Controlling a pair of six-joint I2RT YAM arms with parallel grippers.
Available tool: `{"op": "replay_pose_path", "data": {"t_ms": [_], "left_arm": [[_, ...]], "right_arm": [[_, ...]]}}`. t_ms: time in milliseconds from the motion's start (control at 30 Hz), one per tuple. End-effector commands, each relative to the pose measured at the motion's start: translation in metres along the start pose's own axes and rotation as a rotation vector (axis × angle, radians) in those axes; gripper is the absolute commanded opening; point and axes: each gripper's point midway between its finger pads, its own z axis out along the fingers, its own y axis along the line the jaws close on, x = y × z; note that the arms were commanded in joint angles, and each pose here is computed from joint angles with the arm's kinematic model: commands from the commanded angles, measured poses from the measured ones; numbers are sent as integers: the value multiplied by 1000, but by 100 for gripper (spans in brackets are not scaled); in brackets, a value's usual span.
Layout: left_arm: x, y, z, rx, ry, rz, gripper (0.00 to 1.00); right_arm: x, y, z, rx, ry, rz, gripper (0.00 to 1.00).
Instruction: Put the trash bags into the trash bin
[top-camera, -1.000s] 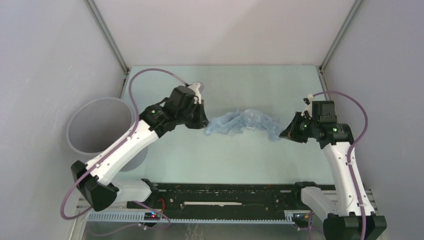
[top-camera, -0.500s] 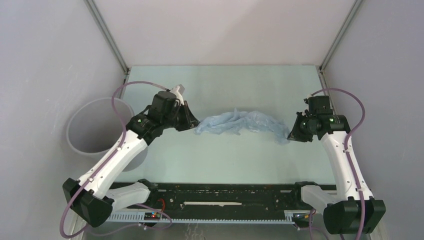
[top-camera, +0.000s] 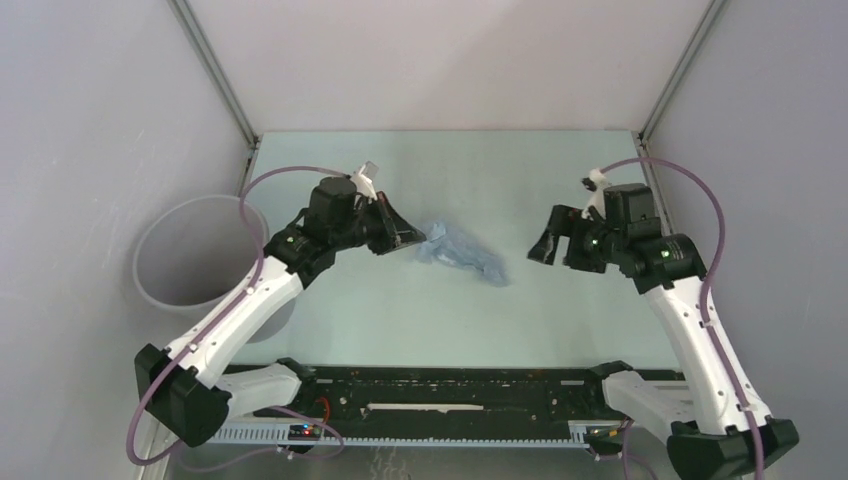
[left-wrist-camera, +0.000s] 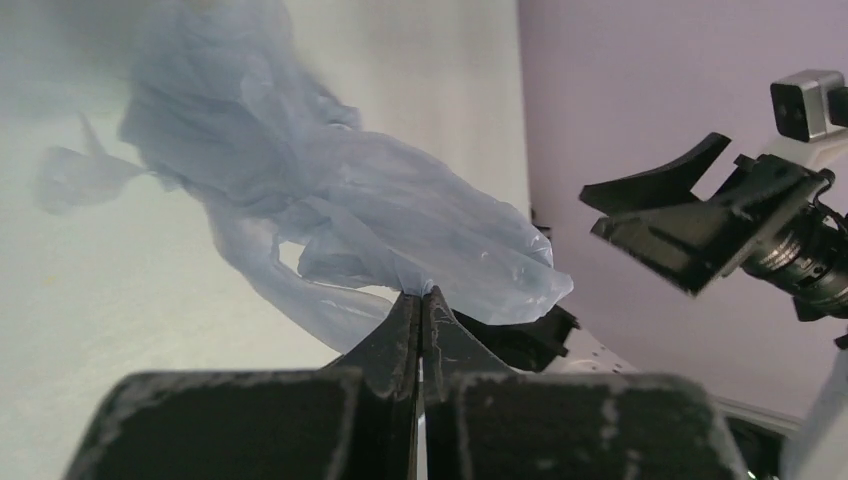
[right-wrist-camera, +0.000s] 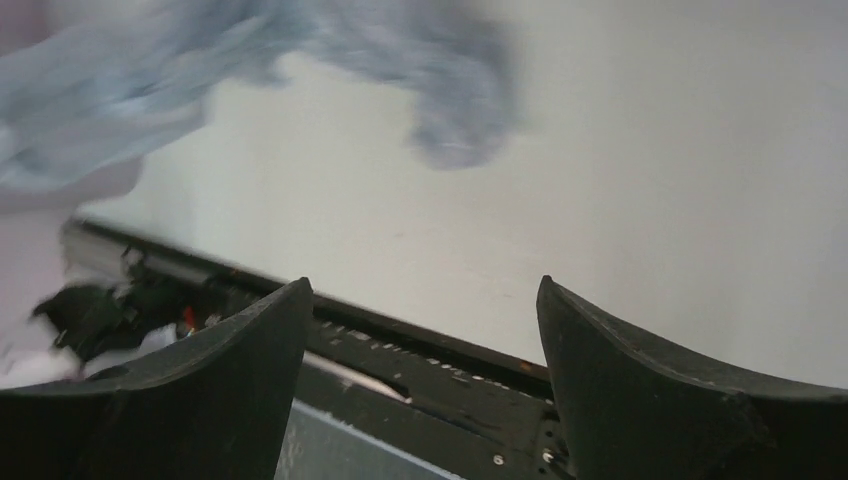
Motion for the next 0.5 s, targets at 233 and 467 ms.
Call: {"op": "replay_pose_path", "data": {"t_ms": [233, 467], "left_arm": [[14, -59, 16, 197, 67, -33, 0], [16, -67, 18, 219, 63, -33, 0]], "right_arm": [[-3, 184, -13, -615, 80, 18, 91], [-1, 155, 16, -406, 81, 149, 91]]}}
